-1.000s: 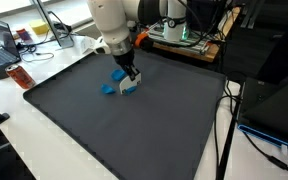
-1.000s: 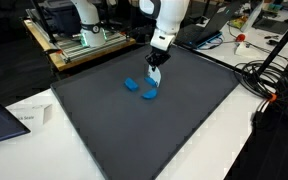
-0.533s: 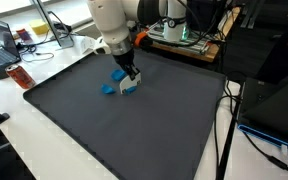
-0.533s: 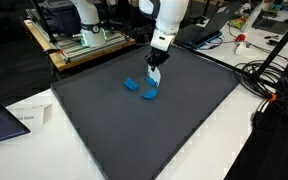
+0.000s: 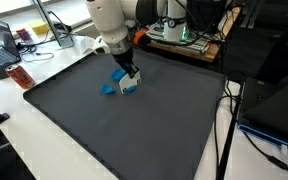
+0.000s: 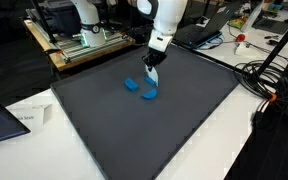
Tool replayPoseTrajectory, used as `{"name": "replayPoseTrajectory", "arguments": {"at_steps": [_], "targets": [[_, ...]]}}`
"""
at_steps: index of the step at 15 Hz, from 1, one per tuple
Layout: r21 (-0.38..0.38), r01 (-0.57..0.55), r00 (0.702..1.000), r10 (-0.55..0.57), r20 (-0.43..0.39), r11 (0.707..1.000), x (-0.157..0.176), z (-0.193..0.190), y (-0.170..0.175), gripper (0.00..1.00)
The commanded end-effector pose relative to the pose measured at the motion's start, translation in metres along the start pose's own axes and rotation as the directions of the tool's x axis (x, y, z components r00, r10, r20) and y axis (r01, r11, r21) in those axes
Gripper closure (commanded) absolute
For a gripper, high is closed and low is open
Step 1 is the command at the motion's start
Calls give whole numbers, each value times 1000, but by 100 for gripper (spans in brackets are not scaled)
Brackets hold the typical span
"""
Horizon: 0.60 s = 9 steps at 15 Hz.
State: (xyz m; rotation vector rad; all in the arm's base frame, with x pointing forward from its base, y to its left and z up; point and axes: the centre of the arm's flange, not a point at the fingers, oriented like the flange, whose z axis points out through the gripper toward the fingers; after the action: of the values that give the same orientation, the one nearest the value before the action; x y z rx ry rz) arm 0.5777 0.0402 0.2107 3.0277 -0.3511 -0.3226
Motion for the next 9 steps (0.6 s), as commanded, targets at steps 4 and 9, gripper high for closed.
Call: {"name": "replayPoseTrajectory", "arguments": {"at_steps": [4,9], "targets": [[-114,21,994,-8,110,993,-32,18,24,99],[-116,71,993,-59,98,991,-44,9,32,99]]}}
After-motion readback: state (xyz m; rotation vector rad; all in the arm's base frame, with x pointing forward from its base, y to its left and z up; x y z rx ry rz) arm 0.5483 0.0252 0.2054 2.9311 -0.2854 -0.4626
